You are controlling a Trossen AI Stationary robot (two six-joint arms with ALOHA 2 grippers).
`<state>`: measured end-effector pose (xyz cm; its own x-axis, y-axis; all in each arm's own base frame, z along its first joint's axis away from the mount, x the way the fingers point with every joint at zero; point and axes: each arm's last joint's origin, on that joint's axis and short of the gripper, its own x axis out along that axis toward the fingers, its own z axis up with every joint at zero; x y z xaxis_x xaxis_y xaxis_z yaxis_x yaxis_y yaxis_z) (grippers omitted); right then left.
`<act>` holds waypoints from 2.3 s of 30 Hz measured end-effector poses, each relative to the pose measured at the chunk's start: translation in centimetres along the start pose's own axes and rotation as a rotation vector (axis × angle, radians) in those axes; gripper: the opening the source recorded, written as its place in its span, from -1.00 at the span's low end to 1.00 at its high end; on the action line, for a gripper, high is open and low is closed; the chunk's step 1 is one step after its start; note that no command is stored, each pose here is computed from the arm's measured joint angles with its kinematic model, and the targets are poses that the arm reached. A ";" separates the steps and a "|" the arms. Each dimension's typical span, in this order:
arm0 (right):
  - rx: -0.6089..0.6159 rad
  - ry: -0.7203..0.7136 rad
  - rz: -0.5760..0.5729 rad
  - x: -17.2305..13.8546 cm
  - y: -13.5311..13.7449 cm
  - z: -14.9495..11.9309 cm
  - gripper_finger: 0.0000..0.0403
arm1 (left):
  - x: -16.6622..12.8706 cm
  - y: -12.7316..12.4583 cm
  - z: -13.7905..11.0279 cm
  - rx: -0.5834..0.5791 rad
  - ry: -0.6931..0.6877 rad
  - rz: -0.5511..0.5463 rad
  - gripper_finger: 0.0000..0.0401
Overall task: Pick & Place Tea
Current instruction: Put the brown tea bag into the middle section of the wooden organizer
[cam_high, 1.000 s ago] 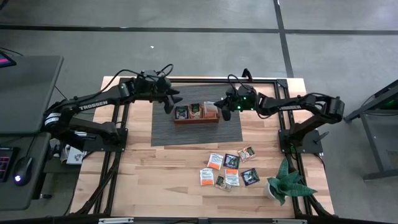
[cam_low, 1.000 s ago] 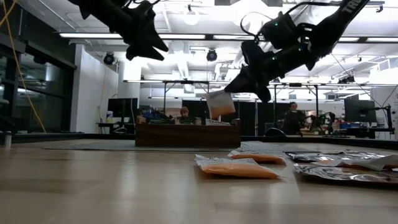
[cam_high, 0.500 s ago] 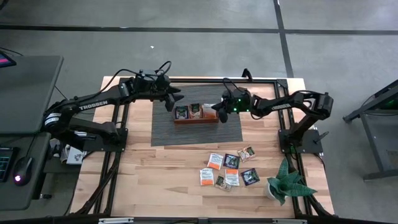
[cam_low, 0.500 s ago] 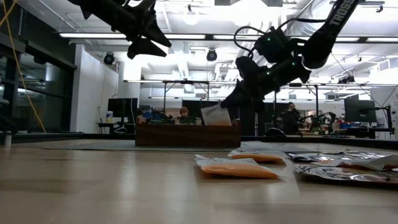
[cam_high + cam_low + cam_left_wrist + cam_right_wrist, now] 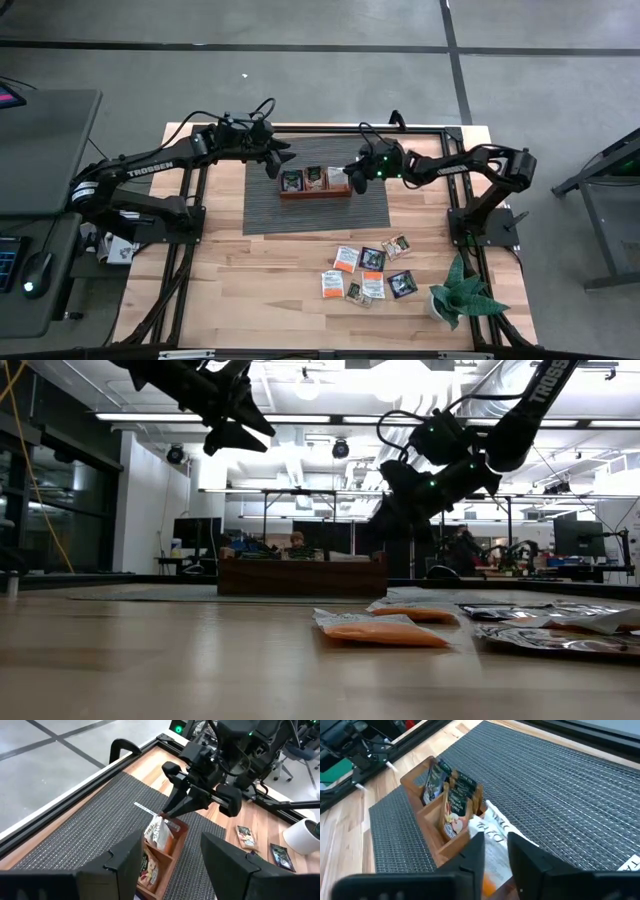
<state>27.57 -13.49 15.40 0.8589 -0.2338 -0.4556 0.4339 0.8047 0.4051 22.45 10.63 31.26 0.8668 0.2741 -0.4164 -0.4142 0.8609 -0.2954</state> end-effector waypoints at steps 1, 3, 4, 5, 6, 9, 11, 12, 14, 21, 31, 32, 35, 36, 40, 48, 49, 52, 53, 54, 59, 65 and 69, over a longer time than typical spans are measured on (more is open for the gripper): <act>0.005 0.001 0.004 0.0 -0.1 0.0 -0.53 | 0.0 0.0 0.0 0.000 0.000 0.000 -0.02; 0.023 0.005 0.017 -0.1 -0.2 0.1 -0.42 | 0.0 0.0 0.0 0.000 0.003 -0.012 -0.02; 0.035 0.010 0.032 -0.1 -0.3 0.1 -0.36 | 0.0 -0.1 0.0 0.000 0.006 -0.023 -0.02; 0.049 0.016 0.045 -0.3 -0.3 0.3 -0.32 | 0.0 -0.1 0.0 0.000 0.010 -0.038 -0.02; 0.063 0.023 0.054 -0.5 -0.4 0.4 -0.27 | 0.0 -0.1 0.0 0.000 0.013 -0.048 -0.02; 0.090 0.025 0.053 -1.5 -0.3 1.1 -0.18 | 0.4 -0.2 -0.1 -0.009 0.023 -0.084 -0.02; 0.094 0.023 0.042 -2.5 -0.2 1.7 -0.15 | 1.1 -0.3 -0.3 -0.024 0.043 -0.103 -0.02; 0.097 0.019 0.034 -3.1 -0.2 2.0 -0.15 | 1.6 -0.3 -0.3 -0.026 0.046 -0.115 -0.02; 0.115 0.018 0.014 -4.4 -0.1 2.5 -0.15 | 2.5 -0.4 -0.4 -0.032 0.043 -0.160 -0.02; 0.271 0.060 -0.094 -9.5 0.2 3.2 -0.15 | 7.0 -2.3 -1.2 -0.077 0.065 -0.357 -0.02; 0.209 0.198 -0.297 -15.7 3.3 8.5 -0.15 | 12.1 -6.7 -1.9 0.008 0.160 -0.466 -0.02; 0.208 0.208 -0.312 -16.2 3.7 9.1 -0.15 | 12.5 -7.2 -1.7 0.017 0.158 -0.477 -0.02; 0.220 0.272 -0.361 -17.4 4.4 10.3 -0.15 | 13.7 -8.5 -1.3 0.034 0.153 -0.505 -0.02; 0.224 0.296 -0.373 -17.7 4.6 10.6 -0.15 | 14.0 -8.9 -1.2 0.037 0.158 -0.513 -0.02; 0.250 0.438 -0.420 -18.4 4.8 10.4 -0.15 | 15.4 -10.9 -0.8 0.092 0.156 -0.546 -0.02; 0.270 0.663 -0.435 -18.1 5.0 7.6 -0.15 | 18.2 -14.0 -1.7 0.195 0.193 -0.589 -0.02; 0.276 0.685 -0.444 -18.0 5.0 7.3 -0.15 | 18.3 -14.4 -1.9 0.206 0.194 -0.597 -0.02; 0.292 0.716 -0.448 -17.8 5.2 6.6 -0.15 | 18.1 -15.5 -2.4 0.220 0.216 -0.628 -0.02; 0.300 0.723 -0.454 -17.8 5.2 6.4 -0.15 | 18.0 -16.0 -2.7 0.235 0.214 -0.639 -0.02; 0.311 0.730 -0.460 -17.8 5.3 6.3 -0.15 | 18.2 -16.4 -3.0 0.258 0.208 -0.650 -0.02; 0.367 0.736 -0.484 -17.8 5.7 6.0 -0.15 | 18.8 -18.2 -5.7 0.357 0.238 -0.646 -0.02; 0.378 0.737 -0.503 -17.8 6.2 5.8 -0.15 | 19.3 -20.3 -7.6 0.417 0.203 -0.578 -0.02; 0.371 0.740 -0.504 -17.8 6.2 5.8 -0.15 | 20.5 -20.9 -8.6 0.432 0.209 -0.503 -0.02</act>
<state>16.52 -7.51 30.57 0.2152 0.0004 -0.9766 0.8715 0.4511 0.1923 46.48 -5.38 21.48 0.8351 -0.2541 -0.4880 0.2093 0.9670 -0.1453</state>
